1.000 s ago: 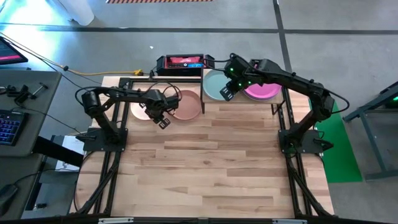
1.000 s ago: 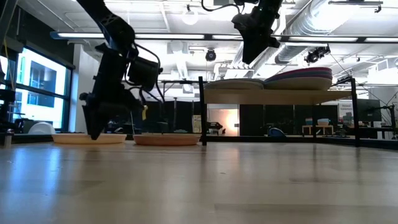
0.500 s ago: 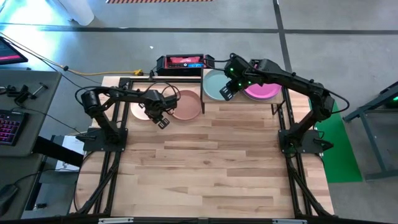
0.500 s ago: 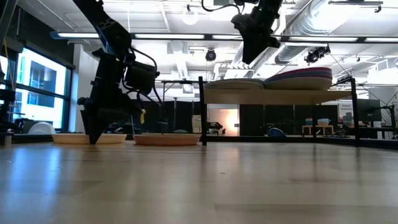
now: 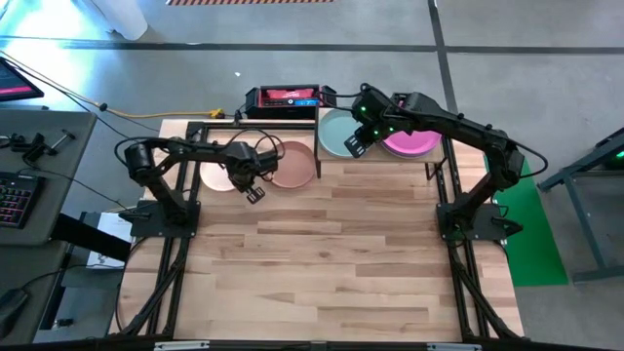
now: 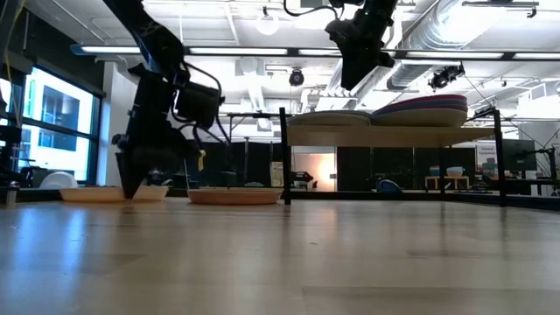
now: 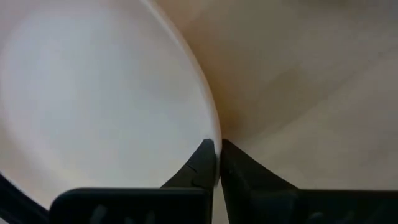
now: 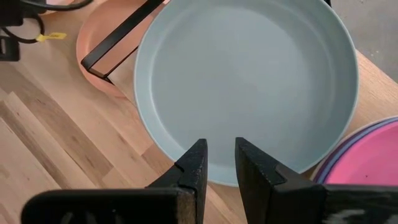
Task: Place and stack plates onto a shelf
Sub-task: Stack the white plate on top of the green plate on the shelf
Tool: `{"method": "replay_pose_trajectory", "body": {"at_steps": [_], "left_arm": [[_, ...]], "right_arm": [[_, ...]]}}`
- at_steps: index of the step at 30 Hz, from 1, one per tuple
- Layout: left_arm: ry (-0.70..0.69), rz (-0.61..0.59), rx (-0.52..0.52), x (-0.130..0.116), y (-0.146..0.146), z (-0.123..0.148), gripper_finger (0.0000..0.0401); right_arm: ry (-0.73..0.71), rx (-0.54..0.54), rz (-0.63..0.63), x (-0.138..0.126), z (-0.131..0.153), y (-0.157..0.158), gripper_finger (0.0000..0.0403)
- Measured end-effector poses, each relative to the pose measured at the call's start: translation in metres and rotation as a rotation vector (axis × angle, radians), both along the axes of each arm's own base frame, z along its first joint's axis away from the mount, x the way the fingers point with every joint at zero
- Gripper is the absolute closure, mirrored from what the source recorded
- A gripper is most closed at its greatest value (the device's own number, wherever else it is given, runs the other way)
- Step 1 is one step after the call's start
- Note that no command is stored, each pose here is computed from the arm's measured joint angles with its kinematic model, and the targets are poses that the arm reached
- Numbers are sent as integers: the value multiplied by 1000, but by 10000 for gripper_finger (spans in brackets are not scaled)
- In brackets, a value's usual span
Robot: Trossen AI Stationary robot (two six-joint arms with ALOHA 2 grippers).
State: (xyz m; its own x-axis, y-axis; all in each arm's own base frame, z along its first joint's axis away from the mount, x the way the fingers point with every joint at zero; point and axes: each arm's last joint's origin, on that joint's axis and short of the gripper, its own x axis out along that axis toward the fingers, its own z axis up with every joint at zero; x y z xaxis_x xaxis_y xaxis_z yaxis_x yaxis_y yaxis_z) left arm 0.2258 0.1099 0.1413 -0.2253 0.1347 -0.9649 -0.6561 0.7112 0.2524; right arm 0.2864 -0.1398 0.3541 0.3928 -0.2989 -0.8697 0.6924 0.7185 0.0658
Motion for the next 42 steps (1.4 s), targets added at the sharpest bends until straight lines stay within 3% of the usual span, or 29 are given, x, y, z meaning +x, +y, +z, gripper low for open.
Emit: {"method": "replay_pose_trajectory", "body": {"at_steps": [10,16,23,30,35,42], "left_arm": [[-219,-24,105,7,-2,58,399],[-350,-28,282,5,0,111,400],[-525,-132,514,6,4,178,400],[-665,-388,748,25,13,225,400],[-700,-611,891,39,18,240,400],[-649,-870,928,58,23,232,400]], "right_arm": [[-6,-8,-3,-1,0,-3,344],[-42,-27,-38,-7,6,-12,344],[-158,-99,-82,-23,29,-17,344],[-234,-177,-136,-43,50,-18,344],[-242,-239,-186,-55,60,-15,344],[-264,-283,-218,-66,70,-9,344]]}}
